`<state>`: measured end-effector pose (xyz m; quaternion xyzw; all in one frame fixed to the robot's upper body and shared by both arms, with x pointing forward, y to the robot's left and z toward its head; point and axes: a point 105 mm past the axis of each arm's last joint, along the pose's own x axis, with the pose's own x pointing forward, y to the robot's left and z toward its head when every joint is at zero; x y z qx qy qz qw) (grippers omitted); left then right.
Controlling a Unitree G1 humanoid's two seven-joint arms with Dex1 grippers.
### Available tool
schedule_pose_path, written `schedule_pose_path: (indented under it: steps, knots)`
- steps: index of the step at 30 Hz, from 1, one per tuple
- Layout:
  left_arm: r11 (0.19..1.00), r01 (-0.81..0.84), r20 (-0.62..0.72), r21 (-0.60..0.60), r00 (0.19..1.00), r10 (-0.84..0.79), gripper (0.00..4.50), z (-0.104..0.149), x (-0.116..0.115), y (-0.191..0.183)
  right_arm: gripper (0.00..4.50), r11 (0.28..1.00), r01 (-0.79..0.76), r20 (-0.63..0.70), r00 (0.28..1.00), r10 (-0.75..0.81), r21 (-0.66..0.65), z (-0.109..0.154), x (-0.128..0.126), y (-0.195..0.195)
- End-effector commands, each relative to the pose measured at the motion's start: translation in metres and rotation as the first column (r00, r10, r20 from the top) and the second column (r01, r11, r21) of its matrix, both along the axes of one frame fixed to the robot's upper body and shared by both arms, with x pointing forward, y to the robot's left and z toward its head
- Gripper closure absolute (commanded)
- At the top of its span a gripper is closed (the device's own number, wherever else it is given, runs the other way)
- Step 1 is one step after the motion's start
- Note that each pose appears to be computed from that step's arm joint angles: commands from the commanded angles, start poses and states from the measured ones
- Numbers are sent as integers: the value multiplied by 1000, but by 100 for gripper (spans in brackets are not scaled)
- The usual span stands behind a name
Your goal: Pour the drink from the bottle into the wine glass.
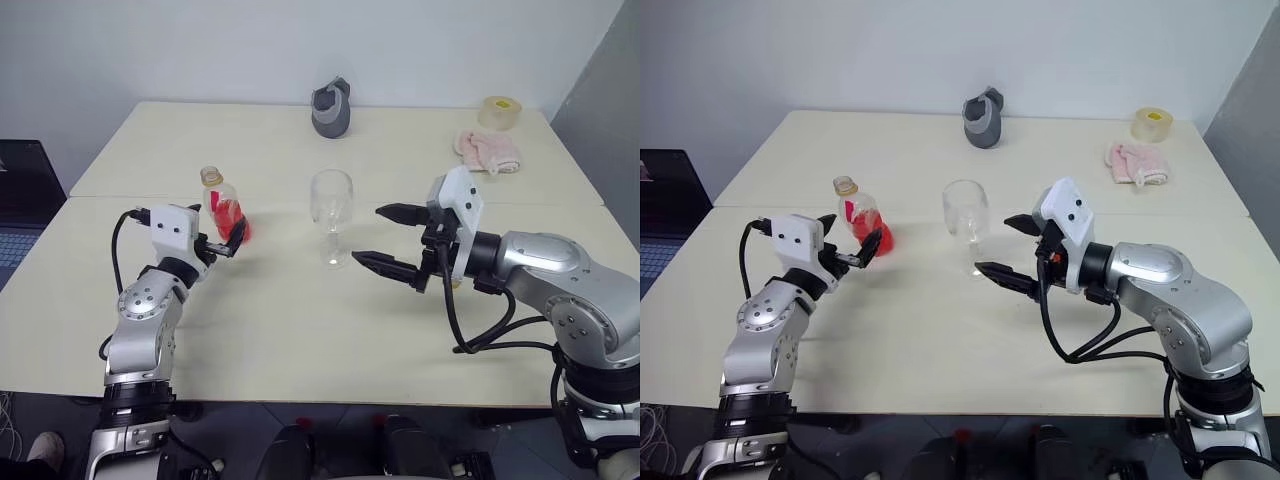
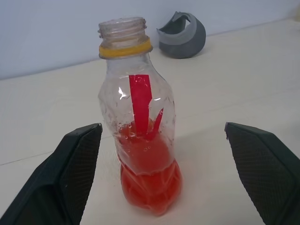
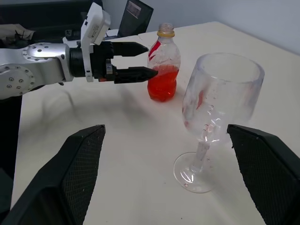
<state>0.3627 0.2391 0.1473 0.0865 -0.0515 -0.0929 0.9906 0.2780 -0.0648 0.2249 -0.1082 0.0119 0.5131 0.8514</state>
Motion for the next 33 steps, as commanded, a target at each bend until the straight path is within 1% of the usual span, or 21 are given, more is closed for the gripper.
schedule_pose_path:
  steps: [1,5,9,13,22,25,31,33]
  knots:
    - [1000,-30,61,-2,998,30,0,13,6,6,5,1000,-7,58,998,7,3,14,-5,-1]
    - [999,-40,63,-14,997,41,0,9,15,6,5,1000,-2,61,998,2,-4,16,-4,-3]
    - [998,-44,45,-39,998,46,0,-3,23,3,5,1000,0,59,998,1,-6,16,-6,-4]
    - [998,-40,43,-57,998,42,0,-9,30,-1,5,1000,1,57,998,0,-7,17,-8,-4]
    - [997,-41,67,-68,997,45,0,-4,50,-1,5,1000,4,59,998,-3,-17,20,-10,-3]
    - [997,-31,77,-74,996,37,60,0,55,-1,0,1000,8,61,998,-7,-18,21,-10,-3]
    - [997,-39,82,-69,996,45,246,0,57,3,0,1000,15,59,998,-14,-19,19,-10,-4]
    - [997,-42,86,-70,995,48,297,1,58,4,0,1000,16,57,998,-15,-17,19,-9,-4]
